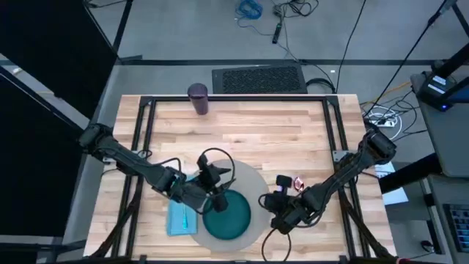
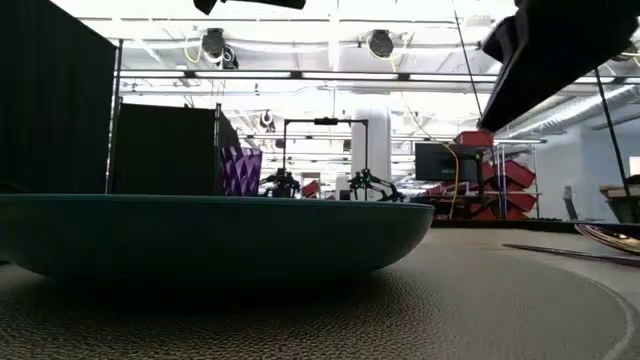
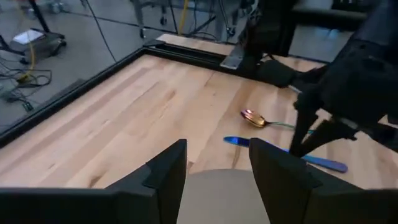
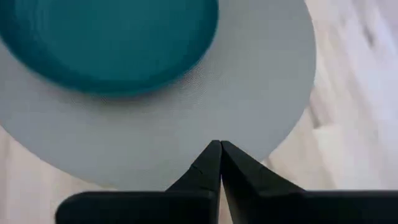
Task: Set table place
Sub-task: Put the violet cup to the top of the gray placemat
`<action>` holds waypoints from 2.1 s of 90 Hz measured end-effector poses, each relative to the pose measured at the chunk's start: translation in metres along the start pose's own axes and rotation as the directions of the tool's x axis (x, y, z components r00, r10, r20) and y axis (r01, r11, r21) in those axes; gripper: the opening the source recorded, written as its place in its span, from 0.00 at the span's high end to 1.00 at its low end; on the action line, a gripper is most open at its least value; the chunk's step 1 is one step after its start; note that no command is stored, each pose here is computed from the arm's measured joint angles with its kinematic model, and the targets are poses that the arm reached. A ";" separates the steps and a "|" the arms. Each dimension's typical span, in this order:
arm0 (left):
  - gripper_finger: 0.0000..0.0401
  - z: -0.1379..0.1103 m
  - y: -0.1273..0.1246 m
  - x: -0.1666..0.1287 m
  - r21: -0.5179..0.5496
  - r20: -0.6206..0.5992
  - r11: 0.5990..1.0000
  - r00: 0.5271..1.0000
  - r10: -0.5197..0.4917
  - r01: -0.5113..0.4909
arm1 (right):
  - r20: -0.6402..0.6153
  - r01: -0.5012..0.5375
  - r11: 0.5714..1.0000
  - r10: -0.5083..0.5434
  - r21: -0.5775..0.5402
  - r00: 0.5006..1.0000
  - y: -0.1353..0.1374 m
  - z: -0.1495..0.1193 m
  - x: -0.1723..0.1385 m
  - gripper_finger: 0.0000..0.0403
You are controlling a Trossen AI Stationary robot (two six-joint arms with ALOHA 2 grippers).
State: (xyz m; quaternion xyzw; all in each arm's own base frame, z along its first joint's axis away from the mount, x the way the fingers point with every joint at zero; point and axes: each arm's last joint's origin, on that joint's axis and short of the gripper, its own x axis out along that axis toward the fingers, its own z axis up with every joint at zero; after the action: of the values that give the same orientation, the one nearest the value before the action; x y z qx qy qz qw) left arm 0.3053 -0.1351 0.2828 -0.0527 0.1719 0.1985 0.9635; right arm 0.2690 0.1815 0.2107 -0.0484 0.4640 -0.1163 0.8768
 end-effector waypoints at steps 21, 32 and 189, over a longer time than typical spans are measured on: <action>0.60 0.007 0.005 0.006 -0.044 0.037 0.999 0.999 0.018 -0.016 | 0.057 0.102 0.994 -0.100 -0.033 0.993 -0.026 -0.010 -0.043 1.00; 0.60 0.009 0.009 0.010 -0.017 0.036 1.000 0.999 0.027 -0.026 | 0.153 0.110 0.993 -0.113 0.033 0.982 -0.048 -0.024 -0.068 1.00; 0.76 0.024 0.337 -0.020 -0.499 -0.164 0.692 0.841 0.515 -0.521 | 0.431 -0.345 0.915 0.230 0.210 0.873 -0.340 0.133 0.101 0.69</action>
State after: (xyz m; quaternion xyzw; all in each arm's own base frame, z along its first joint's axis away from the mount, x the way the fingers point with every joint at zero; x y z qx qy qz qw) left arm 0.1602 0.1700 0.3011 -0.2641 0.1240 0.5007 0.8150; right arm 0.3796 -0.1754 0.2703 0.1237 0.2572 -0.0354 0.9578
